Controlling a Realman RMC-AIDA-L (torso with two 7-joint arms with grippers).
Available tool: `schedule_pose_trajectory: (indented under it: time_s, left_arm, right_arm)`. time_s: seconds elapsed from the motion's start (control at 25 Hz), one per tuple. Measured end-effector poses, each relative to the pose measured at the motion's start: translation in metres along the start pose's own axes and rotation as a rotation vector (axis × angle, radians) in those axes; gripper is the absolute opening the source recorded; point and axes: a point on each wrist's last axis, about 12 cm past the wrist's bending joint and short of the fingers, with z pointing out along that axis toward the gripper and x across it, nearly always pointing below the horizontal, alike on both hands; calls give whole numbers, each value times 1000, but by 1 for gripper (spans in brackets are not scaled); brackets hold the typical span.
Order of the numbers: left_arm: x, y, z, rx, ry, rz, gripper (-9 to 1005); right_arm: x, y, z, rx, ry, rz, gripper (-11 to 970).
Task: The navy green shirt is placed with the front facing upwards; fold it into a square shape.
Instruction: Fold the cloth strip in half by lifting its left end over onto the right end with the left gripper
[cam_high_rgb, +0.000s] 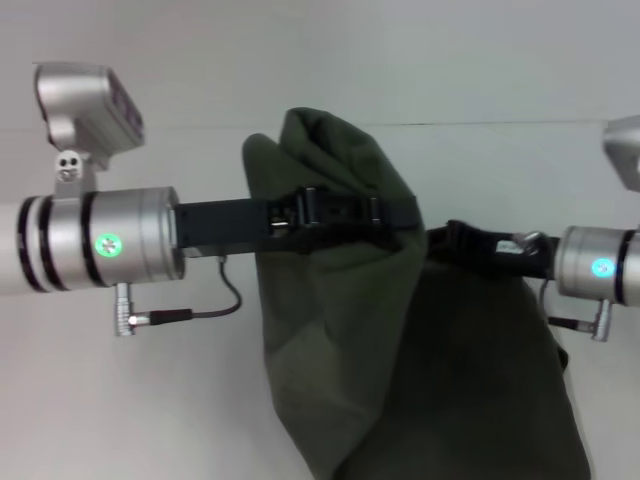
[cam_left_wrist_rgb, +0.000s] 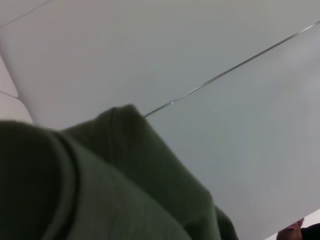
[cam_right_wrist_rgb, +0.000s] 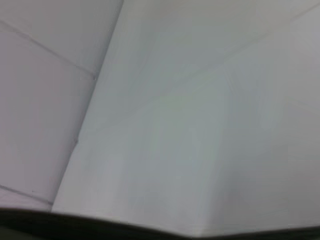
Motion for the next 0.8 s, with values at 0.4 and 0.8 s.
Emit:
schedule_pose_trajectory:
  time_s: [0.4,0.8]
  left_arm:
    - [10,11,23,15,10,-16,70]
    - [20,20,49,27,18,-19,77]
  right_arm:
    - [-15,-28,-54,-74,-309,125,47]
    - [-17,-44,-77,-46,-400,154,57]
